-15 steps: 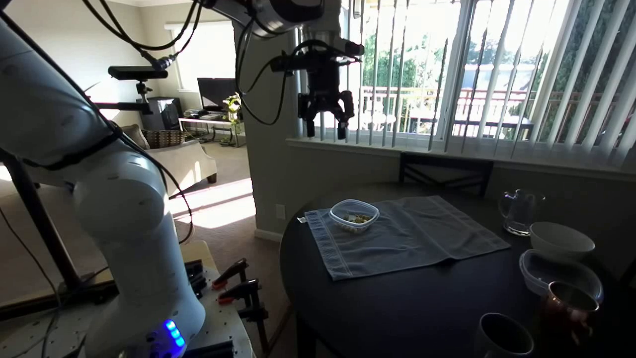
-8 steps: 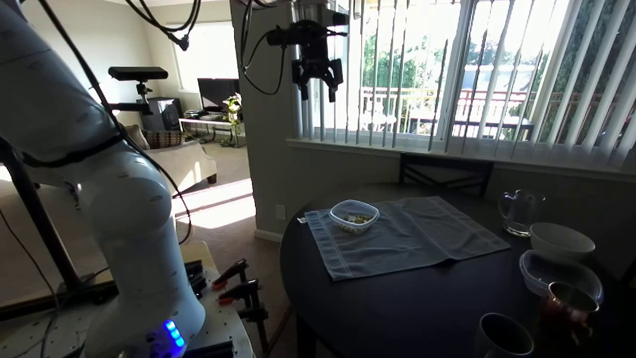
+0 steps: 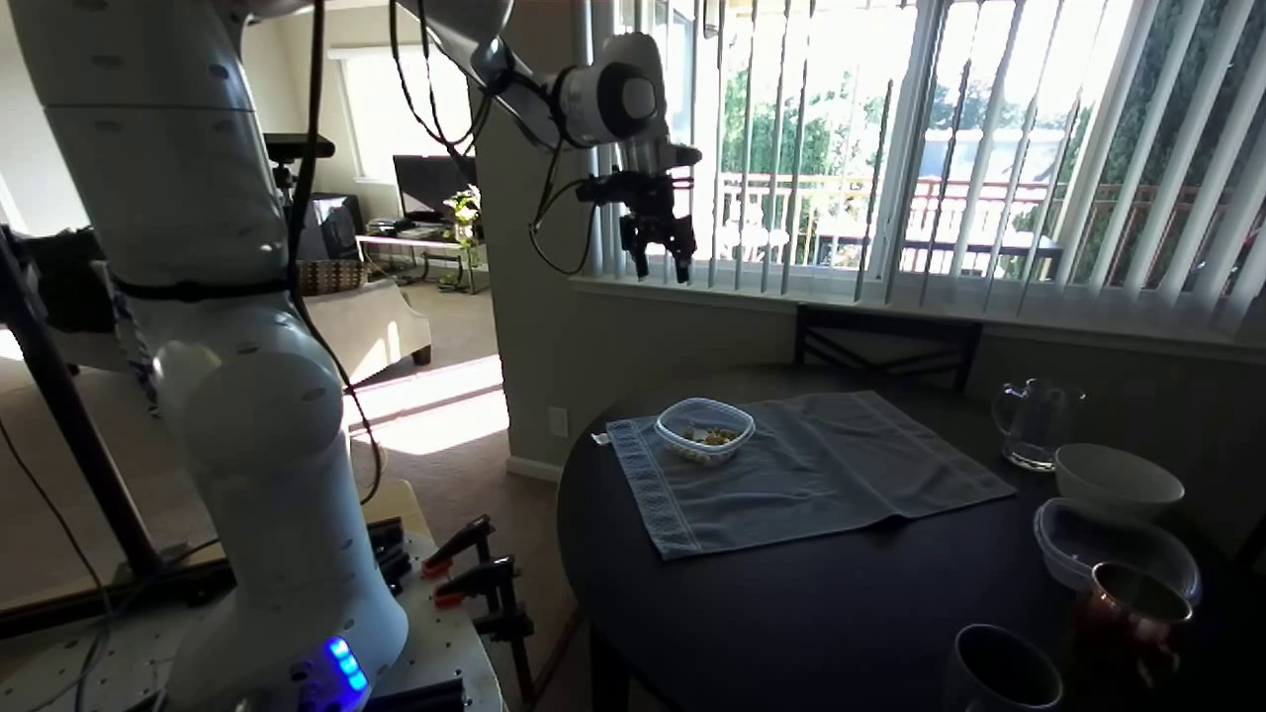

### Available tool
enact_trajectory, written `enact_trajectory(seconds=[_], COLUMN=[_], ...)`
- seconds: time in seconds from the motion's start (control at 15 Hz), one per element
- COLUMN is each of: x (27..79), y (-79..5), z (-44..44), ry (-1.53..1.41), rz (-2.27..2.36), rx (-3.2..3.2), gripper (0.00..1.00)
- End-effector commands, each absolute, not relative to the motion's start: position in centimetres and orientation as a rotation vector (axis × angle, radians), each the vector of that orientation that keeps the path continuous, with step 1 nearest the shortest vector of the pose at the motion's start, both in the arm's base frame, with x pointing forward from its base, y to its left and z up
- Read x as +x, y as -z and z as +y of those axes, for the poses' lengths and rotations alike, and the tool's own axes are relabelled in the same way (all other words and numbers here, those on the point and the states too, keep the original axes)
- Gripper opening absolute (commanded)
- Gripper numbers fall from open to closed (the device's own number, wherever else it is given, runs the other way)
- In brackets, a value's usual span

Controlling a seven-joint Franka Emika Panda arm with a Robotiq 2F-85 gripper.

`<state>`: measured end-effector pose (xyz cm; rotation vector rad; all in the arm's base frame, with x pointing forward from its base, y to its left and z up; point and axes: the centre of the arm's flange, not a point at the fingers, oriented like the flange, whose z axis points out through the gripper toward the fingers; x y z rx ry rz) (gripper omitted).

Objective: Pour the candy onto the blue towel.

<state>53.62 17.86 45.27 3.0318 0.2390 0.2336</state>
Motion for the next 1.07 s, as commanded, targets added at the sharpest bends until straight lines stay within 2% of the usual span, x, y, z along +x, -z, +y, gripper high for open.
enact_trajectory(seconds=[0.0,0.2,0.27,0.47,1.0], x=[57.2,57.8,57.0,57.6,57.8], y=[-41.8,-37.3,-39.2,-36.7,-37.2], z=[17.9,15.5,15.6,14.6,15.0], ry=[-0.335,-0.248,-0.290,-0.256,-0.258], rz=[0.149,0.049,0.117,0.076,0.076], rx=[2.842,2.689,2.761,2.716,2.708], gripper=[1.00,1.00,1.00,1.00,1.00])
